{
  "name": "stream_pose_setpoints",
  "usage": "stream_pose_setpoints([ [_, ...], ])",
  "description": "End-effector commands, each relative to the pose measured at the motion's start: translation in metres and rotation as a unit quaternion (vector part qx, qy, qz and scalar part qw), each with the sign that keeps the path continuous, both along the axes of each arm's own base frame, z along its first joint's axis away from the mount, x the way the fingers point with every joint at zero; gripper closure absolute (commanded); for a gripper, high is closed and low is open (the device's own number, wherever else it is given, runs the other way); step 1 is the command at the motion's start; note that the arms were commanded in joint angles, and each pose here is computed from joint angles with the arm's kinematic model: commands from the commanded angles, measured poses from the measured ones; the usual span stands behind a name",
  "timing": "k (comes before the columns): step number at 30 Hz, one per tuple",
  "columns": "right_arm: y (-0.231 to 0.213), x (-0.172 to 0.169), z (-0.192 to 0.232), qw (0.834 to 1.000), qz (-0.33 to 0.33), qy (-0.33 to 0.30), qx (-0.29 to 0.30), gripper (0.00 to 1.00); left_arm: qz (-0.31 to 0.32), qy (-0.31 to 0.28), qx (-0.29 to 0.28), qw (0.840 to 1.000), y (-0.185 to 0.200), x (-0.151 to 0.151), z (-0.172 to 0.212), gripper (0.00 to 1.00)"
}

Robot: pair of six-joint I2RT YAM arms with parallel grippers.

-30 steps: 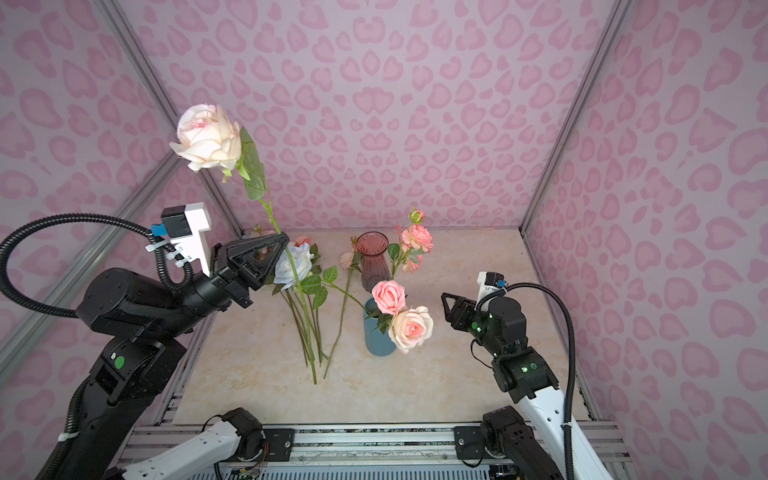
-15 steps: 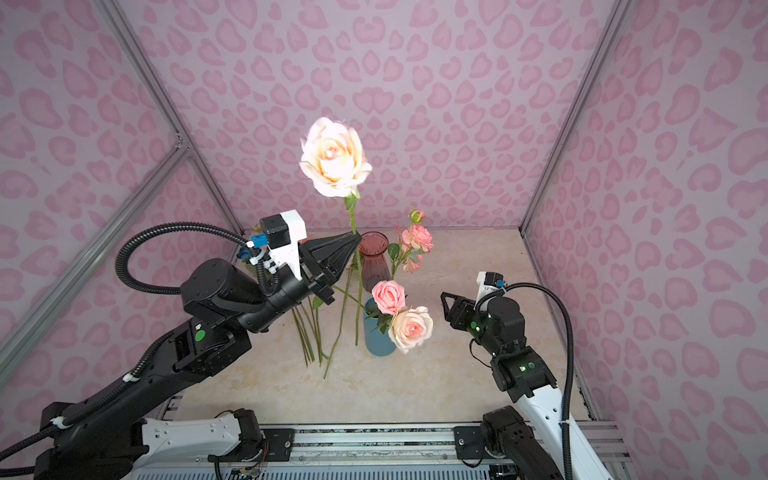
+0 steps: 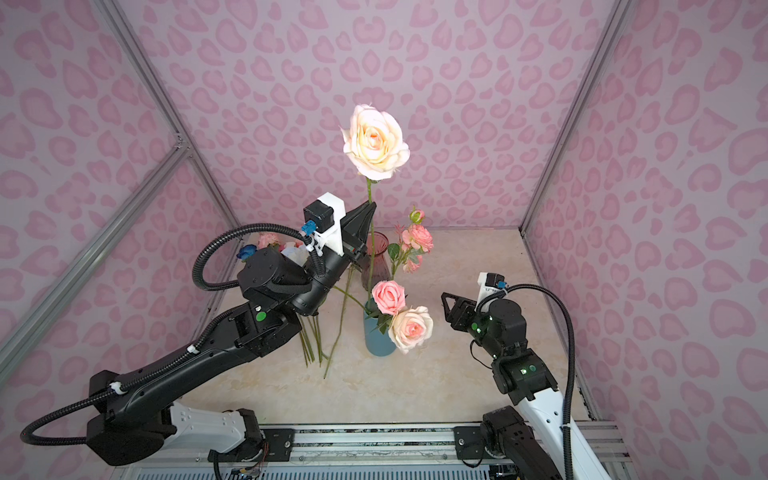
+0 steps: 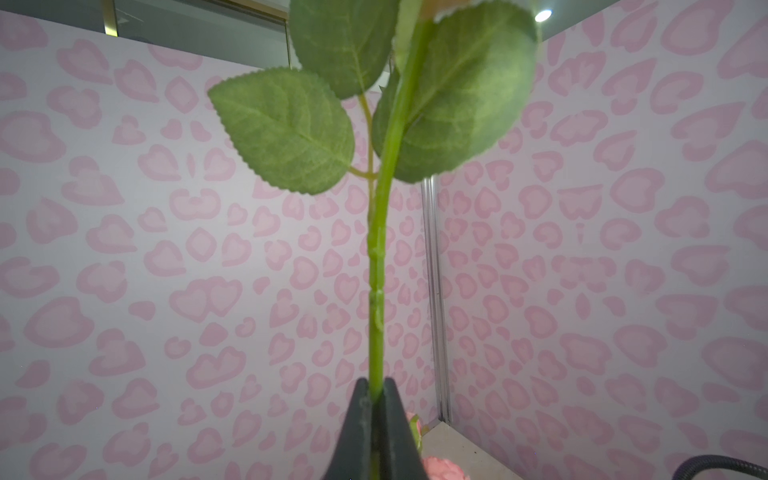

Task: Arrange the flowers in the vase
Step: 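Lower the cream rose stem into the teal vase, then open the left gripper and draw it back from the vase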

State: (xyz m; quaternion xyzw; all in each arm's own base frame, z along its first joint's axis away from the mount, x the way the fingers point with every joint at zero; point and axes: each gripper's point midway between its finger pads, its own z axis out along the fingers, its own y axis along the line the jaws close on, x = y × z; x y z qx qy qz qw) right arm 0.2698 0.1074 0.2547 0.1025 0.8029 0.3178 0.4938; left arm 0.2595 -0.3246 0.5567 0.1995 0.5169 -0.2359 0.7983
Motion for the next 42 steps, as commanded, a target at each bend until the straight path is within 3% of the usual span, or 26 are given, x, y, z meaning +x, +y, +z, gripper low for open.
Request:
stream_pose_setpoints([
  [1, 0.000, -0.001, 0.003, 1.000, 0.001, -0.009, -0.001, 0.42, 0.022, -0.003, -0.033, 0.999, 0.008, 0.009, 0.003, 0.97],
  [14, -0.001, -0.005, -0.002, 1.000, 0.002, -0.004, -0.005, 0.41, 0.053, 0.068, -0.037, 0.996, 0.005, 0.047, -0.067, 0.95],
  [18, -0.001, -0.005, -0.003, 1.000, 0.002, -0.001, -0.006, 0.41, 0.057, 0.088, -0.024, 0.994, 0.000, 0.052, -0.083, 0.74],
  [21, -0.001, -0.005, -0.003, 1.000, 0.003, 0.000, -0.006, 0.41, 0.060, 0.098, -0.023, 0.993, 0.001, 0.054, -0.087, 0.65],
  [23, 0.000, -0.005, -0.002, 1.000, 0.004, -0.001, -0.006, 0.41, 0.060, 0.104, -0.019, 0.993, 0.001, 0.054, -0.089, 0.50],
  [25, 0.000, -0.004, -0.002, 1.000, 0.005, -0.001, -0.005, 0.41, 0.057, 0.110, -0.017, 0.992, 0.000, 0.054, -0.089, 0.42],
  [28, 0.000, -0.004, -0.002, 1.000, 0.006, -0.001, -0.006, 0.41, 0.053, 0.117, -0.019, 0.992, 0.004, 0.050, -0.085, 0.39],
  [33, 0.002, -0.003, -0.003, 1.000, 0.007, -0.001, -0.001, 0.41, 0.034, 0.116, -0.033, 0.992, 0.012, 0.040, -0.077, 0.50],
  [42, 0.004, -0.001, 0.006, 1.000, 0.012, -0.003, 0.000, 0.41, -0.014, 0.102, -0.063, 0.993, 0.023, 0.016, -0.039, 0.46],
])
